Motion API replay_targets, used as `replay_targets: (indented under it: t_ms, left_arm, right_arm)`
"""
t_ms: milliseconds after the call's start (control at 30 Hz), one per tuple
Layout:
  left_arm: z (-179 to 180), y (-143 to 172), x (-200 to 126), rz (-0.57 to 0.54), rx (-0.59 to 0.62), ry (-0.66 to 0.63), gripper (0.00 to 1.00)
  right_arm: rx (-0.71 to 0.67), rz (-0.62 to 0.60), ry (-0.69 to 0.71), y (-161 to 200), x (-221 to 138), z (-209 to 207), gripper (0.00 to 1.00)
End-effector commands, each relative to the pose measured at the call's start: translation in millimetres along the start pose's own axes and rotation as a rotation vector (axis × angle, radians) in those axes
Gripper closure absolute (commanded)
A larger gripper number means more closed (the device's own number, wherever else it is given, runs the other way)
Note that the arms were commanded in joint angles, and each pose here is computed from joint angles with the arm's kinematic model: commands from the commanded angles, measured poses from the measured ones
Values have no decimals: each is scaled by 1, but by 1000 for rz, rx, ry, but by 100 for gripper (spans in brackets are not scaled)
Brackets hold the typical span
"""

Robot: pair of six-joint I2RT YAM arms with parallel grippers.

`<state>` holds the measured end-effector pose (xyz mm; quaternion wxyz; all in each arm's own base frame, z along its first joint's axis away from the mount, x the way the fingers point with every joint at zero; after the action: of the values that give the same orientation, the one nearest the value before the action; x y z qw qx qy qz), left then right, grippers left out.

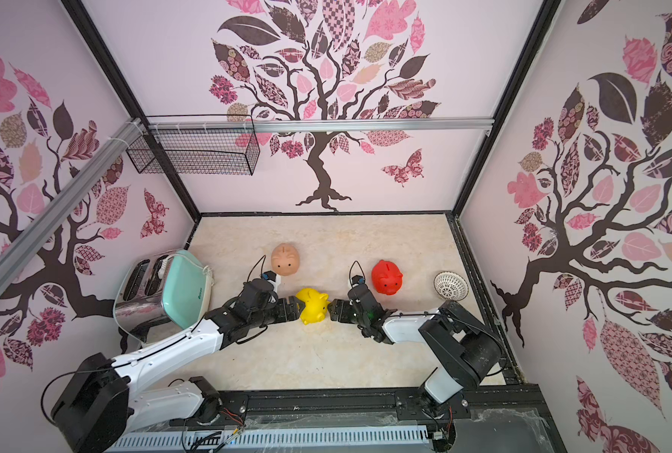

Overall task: Open piggy banks
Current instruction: Adjust the piggy bank at the center of the board.

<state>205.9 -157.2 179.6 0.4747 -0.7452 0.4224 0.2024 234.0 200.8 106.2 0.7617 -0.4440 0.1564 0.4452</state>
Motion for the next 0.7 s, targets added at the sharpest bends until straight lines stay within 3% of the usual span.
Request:
replay_targets:
  t_ms: [0, 200, 367, 667]
  left_arm:
    - [16, -11, -22, -118, -10, -179, 8]
    - [10, -32, -26, -169, 6, -59, 7]
    - [-3, -43, -10, -147, 51, 5, 8]
    - [-16, -51, 31, -9, 140, 42, 6]
  right_arm:
    - [-9, -4, 78, 2, -12, -9, 18]
    - [-151, -4, -39, 25, -44, 11, 16]
    - [-214, 48, -205, 38, -44, 25, 16]
    - [-157, 35, -79, 19, -16, 22, 17]
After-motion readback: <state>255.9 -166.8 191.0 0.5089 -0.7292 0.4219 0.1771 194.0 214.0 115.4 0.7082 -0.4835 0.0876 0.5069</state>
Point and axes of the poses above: each gripper's point midway between its finger pads, its own x axis out along the fingers, its own z axis along the line the jaws close on, y = z × x, the point moved 10 cm from there along -x, back along the fingers
